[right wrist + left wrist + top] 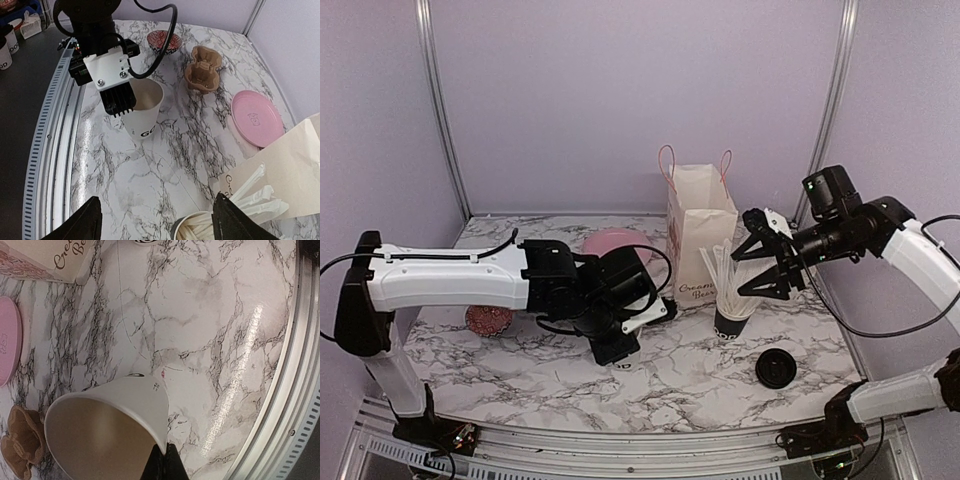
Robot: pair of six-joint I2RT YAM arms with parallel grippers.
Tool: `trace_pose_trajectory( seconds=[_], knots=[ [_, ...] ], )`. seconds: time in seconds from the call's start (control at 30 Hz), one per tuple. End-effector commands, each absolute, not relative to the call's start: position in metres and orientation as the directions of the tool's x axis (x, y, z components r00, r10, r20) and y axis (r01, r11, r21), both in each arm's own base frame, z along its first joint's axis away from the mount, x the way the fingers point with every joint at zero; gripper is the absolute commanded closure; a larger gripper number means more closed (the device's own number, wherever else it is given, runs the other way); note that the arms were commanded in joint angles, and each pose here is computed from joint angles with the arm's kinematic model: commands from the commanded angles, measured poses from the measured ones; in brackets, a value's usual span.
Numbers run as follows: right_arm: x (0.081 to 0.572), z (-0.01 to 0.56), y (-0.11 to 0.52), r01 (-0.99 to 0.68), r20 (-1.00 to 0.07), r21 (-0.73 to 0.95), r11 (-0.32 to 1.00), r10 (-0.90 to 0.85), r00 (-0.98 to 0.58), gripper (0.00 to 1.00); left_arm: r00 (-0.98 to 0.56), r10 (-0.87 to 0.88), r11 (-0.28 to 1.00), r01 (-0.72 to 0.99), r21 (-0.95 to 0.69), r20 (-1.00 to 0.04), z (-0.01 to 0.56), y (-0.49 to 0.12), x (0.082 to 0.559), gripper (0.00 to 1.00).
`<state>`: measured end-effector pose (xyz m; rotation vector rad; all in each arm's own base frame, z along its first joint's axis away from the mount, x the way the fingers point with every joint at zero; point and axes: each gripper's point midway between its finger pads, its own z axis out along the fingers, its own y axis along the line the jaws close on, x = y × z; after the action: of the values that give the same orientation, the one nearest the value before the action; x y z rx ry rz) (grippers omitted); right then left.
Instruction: Pack the takeout coffee
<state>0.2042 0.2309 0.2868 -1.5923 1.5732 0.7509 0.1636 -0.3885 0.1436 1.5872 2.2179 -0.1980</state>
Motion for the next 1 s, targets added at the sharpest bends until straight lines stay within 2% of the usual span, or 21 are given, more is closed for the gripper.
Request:
trace_pose_trajectory(
  seconds=[0.0, 0.27, 0.37, 0.47, 0.53, 0.63, 0.77, 0.97],
  knots=[
    [0.179, 0.251, 0.206, -0.995, -0.759, -0.092, 0.038, -0.649, 0.045, 0.29, -0.237, 0.907, 0.302, 0.942, 0.148, -0.347, 0.134, -0.391, 0.161, 1.0],
    [0.149, 0.162, 0.16, -0.996, -0.571, -0.084, 0.042, -0.821, 0.013, 0.4, -0.229, 0.922, 0.291, 0.941, 0.17, -0.313, 0.123, -0.402, 0.16, 1.0],
    [0.137, 0.135, 0.146, -0.998, -0.495, -0.059, 0.022, -0.869, 0.01, 0.44, -0.223, 0.931, 0.283, 0.941, 0.185, -0.29, 0.119, -0.405, 0.158, 0.84],
    [0.126, 0.111, 0.132, -0.999, -0.414, -0.04, -0.004, -0.91, 0.02, 0.47, -0.211, 0.934, 0.282, 0.931, 0.233, -0.287, 0.125, -0.409, 0.161, 0.58],
    [0.122, 0.098, 0.123, -0.999, -0.357, -0.037, -0.018, -0.934, 0.03, 0.48, -0.205, 0.93, 0.284, 0.927, 0.245, -0.304, 0.134, -0.411, 0.16, 0.49],
    [0.12, 0.095, 0.119, -0.998, -0.331, -0.046, -0.051, -0.941, 0.063, 0.48, -0.206, 0.911, 0.299, 0.926, 0.229, -0.357, 0.154, -0.416, 0.158, 0.45],
    [0.121, 0.081, 0.111, -0.996, -0.253, -0.044, -0.08, -0.964, 0.089, 0.48, -0.218, 0.874, 0.344, 0.908, 0.237, -0.433, 0.184, -0.417, 0.162, 0.44],
    [0.124, 0.064, 0.103, -0.992, -0.16, -0.052, -0.117, -0.979, 0.124, 0.49, -0.216, 0.849, 0.375, 0.889, 0.262, -0.483, 0.203, -0.413, 0.168, 0.43]
  ],
)
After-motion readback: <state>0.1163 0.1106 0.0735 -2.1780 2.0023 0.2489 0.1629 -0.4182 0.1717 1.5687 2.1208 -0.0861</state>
